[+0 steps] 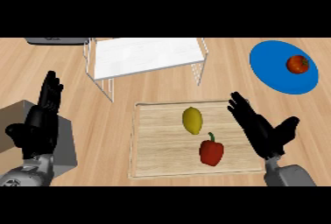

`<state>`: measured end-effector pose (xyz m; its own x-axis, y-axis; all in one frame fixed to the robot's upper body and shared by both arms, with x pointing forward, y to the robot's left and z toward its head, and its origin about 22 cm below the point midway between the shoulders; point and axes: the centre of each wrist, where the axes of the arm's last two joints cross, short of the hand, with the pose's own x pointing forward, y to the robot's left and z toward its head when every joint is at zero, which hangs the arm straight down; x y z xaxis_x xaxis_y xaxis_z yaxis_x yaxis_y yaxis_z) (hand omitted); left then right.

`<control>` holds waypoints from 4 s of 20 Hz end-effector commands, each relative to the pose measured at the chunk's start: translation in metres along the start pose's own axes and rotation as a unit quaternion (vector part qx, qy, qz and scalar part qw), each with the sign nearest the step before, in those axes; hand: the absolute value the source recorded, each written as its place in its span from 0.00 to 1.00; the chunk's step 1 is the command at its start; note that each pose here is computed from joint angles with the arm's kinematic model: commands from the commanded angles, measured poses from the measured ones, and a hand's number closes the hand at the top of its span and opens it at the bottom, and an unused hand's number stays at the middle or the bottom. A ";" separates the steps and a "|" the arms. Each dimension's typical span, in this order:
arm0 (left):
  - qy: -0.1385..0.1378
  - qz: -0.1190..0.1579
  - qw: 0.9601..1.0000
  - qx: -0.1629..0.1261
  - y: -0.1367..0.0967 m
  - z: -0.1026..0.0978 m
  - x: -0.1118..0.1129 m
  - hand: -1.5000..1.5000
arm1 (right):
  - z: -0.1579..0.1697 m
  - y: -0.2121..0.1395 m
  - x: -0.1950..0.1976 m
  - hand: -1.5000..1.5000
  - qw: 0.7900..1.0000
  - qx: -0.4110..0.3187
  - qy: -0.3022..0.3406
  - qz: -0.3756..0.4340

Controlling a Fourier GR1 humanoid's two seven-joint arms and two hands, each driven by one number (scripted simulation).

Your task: Pick the lemon from the tray and place it in the tiered shelf

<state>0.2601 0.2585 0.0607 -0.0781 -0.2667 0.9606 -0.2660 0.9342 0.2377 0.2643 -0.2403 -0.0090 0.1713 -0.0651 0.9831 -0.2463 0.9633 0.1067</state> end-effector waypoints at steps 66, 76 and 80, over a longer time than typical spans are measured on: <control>0.280 0.080 0.950 -0.110 0.018 0.016 -0.095 0.50 | -0.066 0.170 0.084 0.00 0.823 -0.220 0.290 0.437; 0.279 0.075 0.951 -0.113 0.020 0.024 -0.097 0.50 | -0.073 0.164 0.057 0.00 0.800 -0.251 0.306 0.451; 0.284 0.076 0.950 -0.108 0.016 0.016 -0.095 0.50 | -0.076 0.159 0.051 0.00 0.796 -0.253 0.300 0.461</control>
<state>0.2443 0.2921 -0.0262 0.4430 -0.0104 0.8965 -0.0765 0.9958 0.0494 0.3090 -0.0734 0.0585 0.5027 0.7745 0.3841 -0.1692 0.5238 -0.8349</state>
